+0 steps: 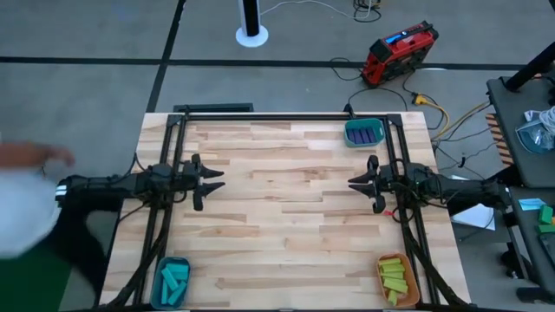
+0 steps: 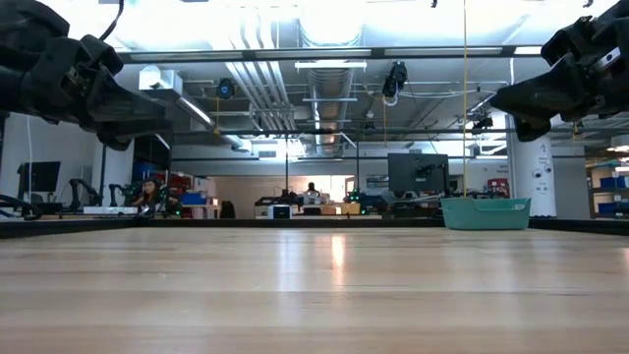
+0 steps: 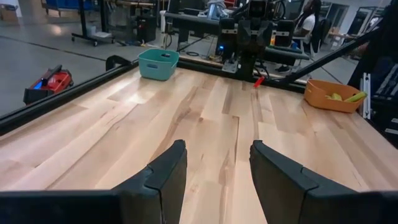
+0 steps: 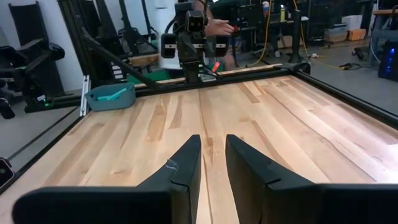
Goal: Sort blocks
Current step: Return to Home Position
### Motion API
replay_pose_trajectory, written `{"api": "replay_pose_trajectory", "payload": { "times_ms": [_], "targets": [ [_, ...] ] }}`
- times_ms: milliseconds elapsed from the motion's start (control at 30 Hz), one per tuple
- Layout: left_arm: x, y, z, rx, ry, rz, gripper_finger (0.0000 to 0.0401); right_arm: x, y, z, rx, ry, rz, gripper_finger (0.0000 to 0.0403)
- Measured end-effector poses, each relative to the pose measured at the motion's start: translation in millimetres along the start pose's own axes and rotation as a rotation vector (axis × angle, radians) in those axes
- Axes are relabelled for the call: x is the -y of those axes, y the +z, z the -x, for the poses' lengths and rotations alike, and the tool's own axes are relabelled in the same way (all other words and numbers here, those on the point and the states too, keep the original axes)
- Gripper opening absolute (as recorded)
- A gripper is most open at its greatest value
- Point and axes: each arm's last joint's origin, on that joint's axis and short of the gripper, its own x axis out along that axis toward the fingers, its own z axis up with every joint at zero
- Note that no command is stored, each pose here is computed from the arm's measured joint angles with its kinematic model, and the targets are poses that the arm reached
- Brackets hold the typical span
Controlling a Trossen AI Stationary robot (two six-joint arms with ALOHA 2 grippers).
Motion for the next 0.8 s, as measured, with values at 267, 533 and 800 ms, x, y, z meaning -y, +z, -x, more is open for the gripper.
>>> {"api": "replay_pose_trajectory", "payload": {
  "times_ms": [267,533,800],
  "targets": [
    [-0.1,-1.0,-0.9,-0.012,0.003,-0.001,0.0154,0.0,0.0,0.0,0.000,0.000,0.000,0.0061],
    [-0.1,-1.6,-1.5,-0.020,0.004,-0.002,0.0154,0.0,0.0,0.0,0.000,0.000,0.000,0.0078],
    [-0.1,-1.6,-1.4,-0.020,0.004,-0.002,0.0154,0.0,-0.1,0.0,-0.001,0.000,0.000,0.0092]
  ]
}}
